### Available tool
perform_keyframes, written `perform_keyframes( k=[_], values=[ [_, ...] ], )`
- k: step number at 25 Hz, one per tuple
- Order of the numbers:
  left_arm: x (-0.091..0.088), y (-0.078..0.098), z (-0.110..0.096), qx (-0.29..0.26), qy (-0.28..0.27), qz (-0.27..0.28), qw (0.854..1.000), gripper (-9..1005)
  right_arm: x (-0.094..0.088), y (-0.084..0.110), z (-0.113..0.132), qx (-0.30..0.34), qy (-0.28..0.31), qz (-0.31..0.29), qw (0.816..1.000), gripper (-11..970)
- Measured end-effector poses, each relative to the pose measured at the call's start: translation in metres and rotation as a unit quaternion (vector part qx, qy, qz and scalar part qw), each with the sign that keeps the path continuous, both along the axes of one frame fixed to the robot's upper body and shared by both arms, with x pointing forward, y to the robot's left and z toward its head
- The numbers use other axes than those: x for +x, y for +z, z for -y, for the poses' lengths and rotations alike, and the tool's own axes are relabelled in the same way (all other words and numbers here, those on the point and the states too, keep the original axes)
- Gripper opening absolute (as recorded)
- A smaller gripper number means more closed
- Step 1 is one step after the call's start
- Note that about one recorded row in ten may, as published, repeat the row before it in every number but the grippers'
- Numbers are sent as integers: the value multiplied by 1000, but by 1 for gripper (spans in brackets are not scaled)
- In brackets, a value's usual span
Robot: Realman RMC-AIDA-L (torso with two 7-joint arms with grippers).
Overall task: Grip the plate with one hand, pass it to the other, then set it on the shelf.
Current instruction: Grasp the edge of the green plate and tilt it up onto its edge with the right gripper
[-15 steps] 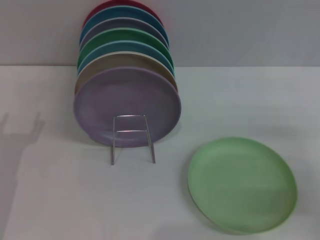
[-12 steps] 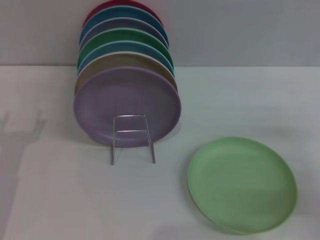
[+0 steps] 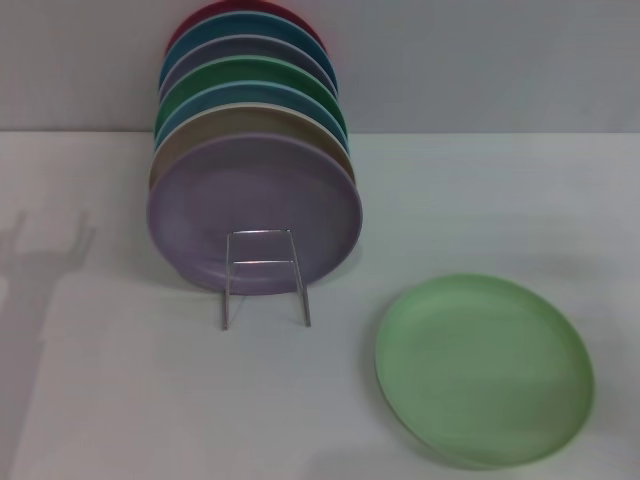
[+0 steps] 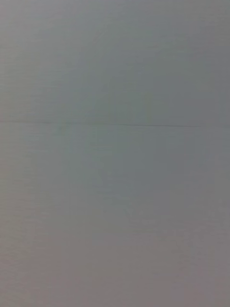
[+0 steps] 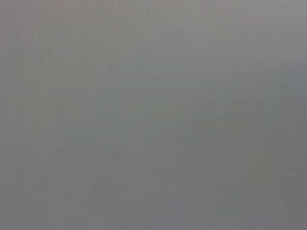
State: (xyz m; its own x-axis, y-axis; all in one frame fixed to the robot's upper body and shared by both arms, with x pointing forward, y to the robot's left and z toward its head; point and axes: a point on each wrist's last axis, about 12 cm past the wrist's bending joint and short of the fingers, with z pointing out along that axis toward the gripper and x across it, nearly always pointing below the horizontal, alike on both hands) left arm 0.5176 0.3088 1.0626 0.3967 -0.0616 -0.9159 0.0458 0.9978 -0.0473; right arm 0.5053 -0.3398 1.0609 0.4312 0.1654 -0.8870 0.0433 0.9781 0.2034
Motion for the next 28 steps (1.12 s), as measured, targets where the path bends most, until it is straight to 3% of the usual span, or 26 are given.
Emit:
perform_keyframes(
  k=[14, 18, 21, 28],
  values=[
    [1, -3, 0, -5, 3, -12, 1000, 829, 6, 3, -10, -6, 20, 5, 1000, 641],
    [1, -3, 0, -9, 3, -13, 1000, 829, 0, 5, -13, -64, 18, 16, 998, 641],
    [1, -3, 0, -7, 2, -13, 1000, 829, -13, 7, -18, -159, -39, 38, 986, 642],
    [1, -3, -2, -3, 7, -12, 1000, 829, -16, 7, -23, -245, -104, 30, 964, 642]
  ],
)
